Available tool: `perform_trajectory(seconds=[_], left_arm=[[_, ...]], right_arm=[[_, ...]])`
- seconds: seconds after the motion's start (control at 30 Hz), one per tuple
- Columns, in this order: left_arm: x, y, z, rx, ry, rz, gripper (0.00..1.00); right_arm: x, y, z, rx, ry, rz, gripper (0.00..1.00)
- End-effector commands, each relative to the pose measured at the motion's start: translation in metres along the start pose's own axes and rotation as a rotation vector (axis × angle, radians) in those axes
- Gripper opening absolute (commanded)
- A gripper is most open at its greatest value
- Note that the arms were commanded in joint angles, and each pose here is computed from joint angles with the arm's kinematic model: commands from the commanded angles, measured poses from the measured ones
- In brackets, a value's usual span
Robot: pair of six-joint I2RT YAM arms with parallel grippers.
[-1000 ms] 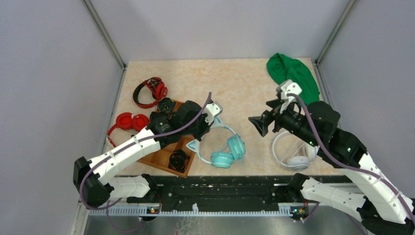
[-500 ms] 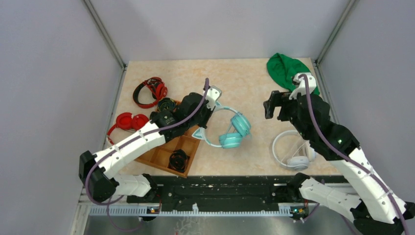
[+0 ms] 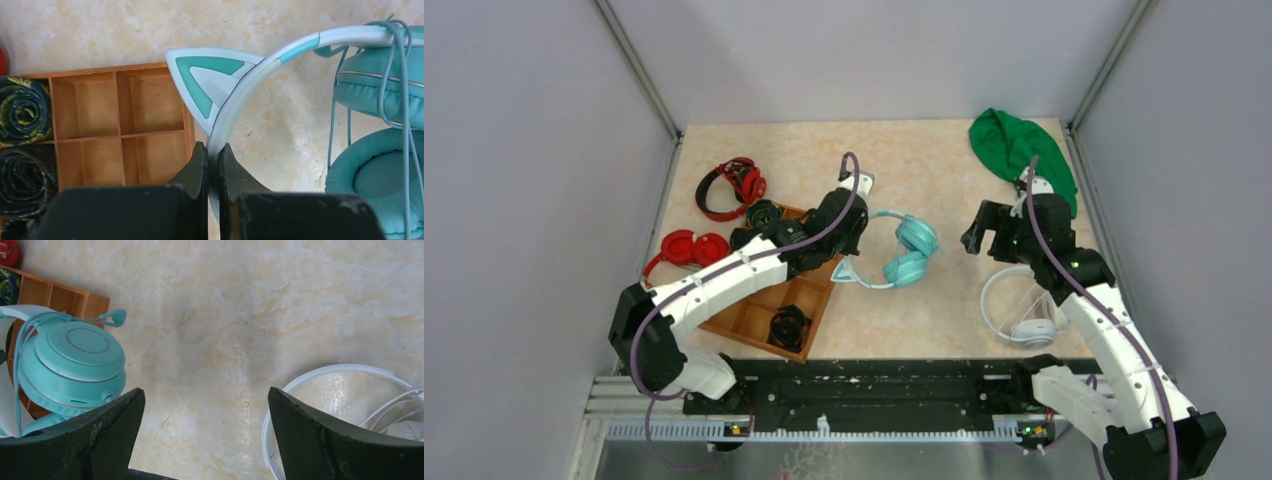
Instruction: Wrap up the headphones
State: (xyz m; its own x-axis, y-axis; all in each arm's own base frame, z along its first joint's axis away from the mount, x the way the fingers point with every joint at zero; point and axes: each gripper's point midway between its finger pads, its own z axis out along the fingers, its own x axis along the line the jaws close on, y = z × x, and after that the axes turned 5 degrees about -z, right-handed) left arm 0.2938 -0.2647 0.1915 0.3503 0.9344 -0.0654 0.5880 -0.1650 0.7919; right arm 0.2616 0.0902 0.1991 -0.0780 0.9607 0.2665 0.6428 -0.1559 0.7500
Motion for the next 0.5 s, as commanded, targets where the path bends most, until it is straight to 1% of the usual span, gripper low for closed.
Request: perform_trajectory(seconds=[0.0, 0.1, 0.17, 0.23, 0.33, 0.47], left_arm=[[-0.017, 0.027, -0.003, -0.115, -0.058, -0.191, 0.0], [-0.011, 0.024, -0.001, -0.121, -0.026, -0.208, 0.0], [-0.005, 0.027, 0.0, -0.137, 0.01, -0.215, 0.0], [0.002, 0.036, 0.002, -0.157, 0.04, -0.222, 0.0], [0.017, 0.047, 0.017, -0.147, 0.08, -0.24, 0.0], [0.048, 0.071, 0.038, -0.138, 0.144, -0.283, 0.0]], right_arm=[[-0.01, 0.014, 0.001, -0.09, -0.04, 0.032, 0.93], [-0.022, 0.0, 0.006, -0.044, -0.085, 0.047, 0.93], [-0.026, -0.002, 0.007, -0.042, -0.098, 0.054, 0.93], [-0.027, 0.001, 0.005, -0.061, -0.105, 0.061, 0.94], [-0.029, 0.004, 0.004, -0.086, -0.111, 0.07, 0.94], [-0.028, 0.0, 0.006, -0.074, -0.105, 0.071, 0.94]])
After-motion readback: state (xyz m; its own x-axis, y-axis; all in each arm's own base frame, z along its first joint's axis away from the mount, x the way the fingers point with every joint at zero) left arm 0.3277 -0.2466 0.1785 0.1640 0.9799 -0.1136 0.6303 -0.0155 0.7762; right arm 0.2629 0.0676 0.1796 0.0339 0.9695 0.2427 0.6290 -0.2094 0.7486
